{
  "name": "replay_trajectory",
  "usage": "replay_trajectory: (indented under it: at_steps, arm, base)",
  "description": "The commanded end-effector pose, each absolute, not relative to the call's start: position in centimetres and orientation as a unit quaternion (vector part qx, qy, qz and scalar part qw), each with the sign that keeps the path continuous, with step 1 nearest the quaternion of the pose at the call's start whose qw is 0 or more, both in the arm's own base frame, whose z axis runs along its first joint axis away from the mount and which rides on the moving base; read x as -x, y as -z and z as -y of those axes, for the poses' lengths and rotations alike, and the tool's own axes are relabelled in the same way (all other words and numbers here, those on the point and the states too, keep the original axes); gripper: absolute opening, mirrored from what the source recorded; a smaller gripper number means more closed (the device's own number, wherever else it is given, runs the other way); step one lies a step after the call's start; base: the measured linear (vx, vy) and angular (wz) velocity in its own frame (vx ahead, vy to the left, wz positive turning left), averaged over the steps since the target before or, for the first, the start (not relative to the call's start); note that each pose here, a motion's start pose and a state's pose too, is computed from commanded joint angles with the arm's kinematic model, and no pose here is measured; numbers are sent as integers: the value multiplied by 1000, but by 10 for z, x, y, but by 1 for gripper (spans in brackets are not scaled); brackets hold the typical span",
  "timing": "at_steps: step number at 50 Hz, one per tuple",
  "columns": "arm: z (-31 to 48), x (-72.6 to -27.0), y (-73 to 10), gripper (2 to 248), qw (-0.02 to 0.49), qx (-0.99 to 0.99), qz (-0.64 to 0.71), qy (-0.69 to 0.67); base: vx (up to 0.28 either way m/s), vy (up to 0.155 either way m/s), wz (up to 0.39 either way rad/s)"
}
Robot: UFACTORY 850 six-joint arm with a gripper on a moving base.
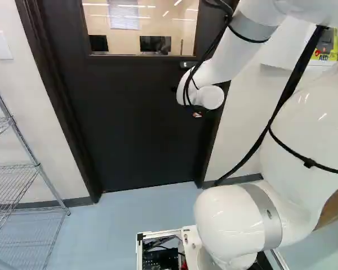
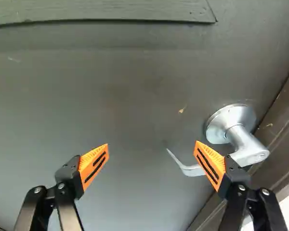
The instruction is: Open the door and move inside
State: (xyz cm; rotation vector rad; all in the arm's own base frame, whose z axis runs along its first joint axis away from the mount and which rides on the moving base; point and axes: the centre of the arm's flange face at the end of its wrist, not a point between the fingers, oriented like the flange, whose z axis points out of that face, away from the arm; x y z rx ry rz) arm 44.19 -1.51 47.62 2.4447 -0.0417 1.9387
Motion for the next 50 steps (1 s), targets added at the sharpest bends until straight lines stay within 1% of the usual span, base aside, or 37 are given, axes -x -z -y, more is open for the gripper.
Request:
replay_trajectory:
  at_steps: [50]
  arm:
    - [23,-449,-424,247,15,-818,21,-574]
  base:
    - [0,0,0]
